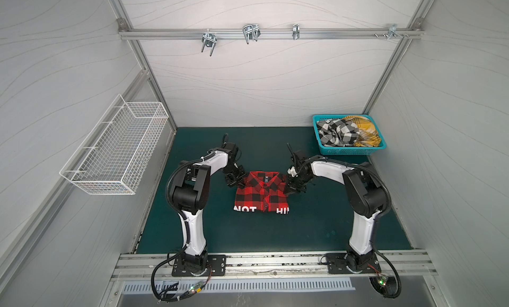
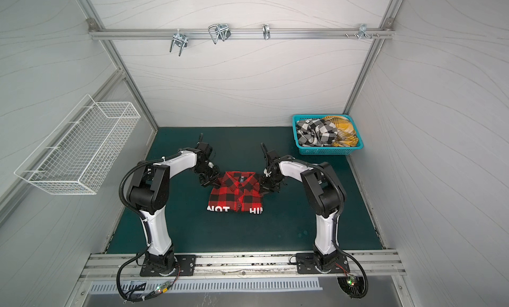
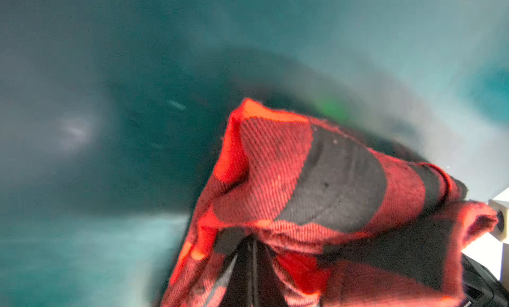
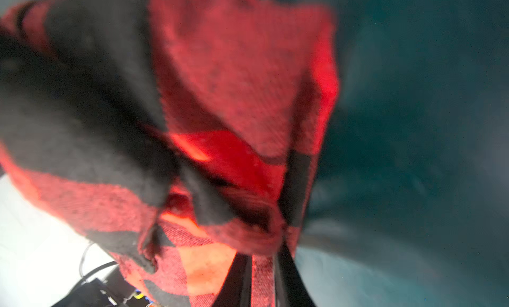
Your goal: Fold and stack the long sleeve shirts
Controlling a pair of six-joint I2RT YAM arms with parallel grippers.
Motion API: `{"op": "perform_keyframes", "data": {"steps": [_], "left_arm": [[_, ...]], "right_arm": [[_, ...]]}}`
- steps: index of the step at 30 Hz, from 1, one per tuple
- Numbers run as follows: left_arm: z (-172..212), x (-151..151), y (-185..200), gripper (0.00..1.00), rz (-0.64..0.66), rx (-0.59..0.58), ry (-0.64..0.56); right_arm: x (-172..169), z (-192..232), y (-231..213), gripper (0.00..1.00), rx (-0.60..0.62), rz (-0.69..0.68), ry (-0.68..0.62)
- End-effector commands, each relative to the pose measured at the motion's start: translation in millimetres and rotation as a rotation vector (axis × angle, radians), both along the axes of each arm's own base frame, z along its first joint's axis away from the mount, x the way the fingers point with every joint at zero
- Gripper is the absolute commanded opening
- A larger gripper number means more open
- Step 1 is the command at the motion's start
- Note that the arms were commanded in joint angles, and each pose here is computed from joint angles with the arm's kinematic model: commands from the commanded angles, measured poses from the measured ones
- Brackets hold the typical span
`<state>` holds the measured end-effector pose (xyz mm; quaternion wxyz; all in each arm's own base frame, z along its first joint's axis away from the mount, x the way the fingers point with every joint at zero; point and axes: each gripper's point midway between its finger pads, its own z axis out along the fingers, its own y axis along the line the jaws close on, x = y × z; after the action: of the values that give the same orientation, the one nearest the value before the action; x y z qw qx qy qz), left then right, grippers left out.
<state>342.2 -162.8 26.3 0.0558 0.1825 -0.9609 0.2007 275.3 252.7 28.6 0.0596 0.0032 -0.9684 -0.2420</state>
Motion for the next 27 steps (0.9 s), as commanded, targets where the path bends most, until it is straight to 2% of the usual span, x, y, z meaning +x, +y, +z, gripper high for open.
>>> {"op": "perform_keyframes", "data": {"steps": [1,5,7,10,13,17,22,27], "left_arm": [[27.0,-12.0,-15.4,0.00,-0.030,-0.051,-0.028],[68.2,-10.2,-0.2,0.14,0.036,-0.047,-0.098],[87.6,-5.3,8.4,0.16,0.054,-0.038,-0.143],[95.7,-1.9,12.0,0.15,0.035,-0.017,-0.163],[81.1,-2.2,6.6,0.08,0.028,-0.040,-0.122],[60.3,3.1,-4.1,0.05,0.031,-0.091,-0.095],[34.3,10.0,-8.8,0.03,0.029,-0.101,-0.056],[9.3,8.8,-11.5,0.02,0.022,-0.101,-0.001]], "right_arm": [[-7.2,18.8,-25.2,0.18,-0.069,0.017,-0.040],[-4.8,47.3,-46.9,0.21,-0.093,0.005,-0.097],[-1.7,62.1,-51.0,0.23,-0.097,0.003,-0.131],[5.4,69.2,-47.6,0.25,-0.086,0.001,-0.145],[16.3,62.7,-39.6,0.25,-0.074,-0.006,-0.128],[31.9,48.8,-23.4,0.23,-0.030,-0.018,-0.102],[46.9,16.2,-22.4,0.18,-0.075,-0.028,-0.062],[46.0,-14.6,-30.8,0.16,-0.130,-0.029,-0.017]]}}
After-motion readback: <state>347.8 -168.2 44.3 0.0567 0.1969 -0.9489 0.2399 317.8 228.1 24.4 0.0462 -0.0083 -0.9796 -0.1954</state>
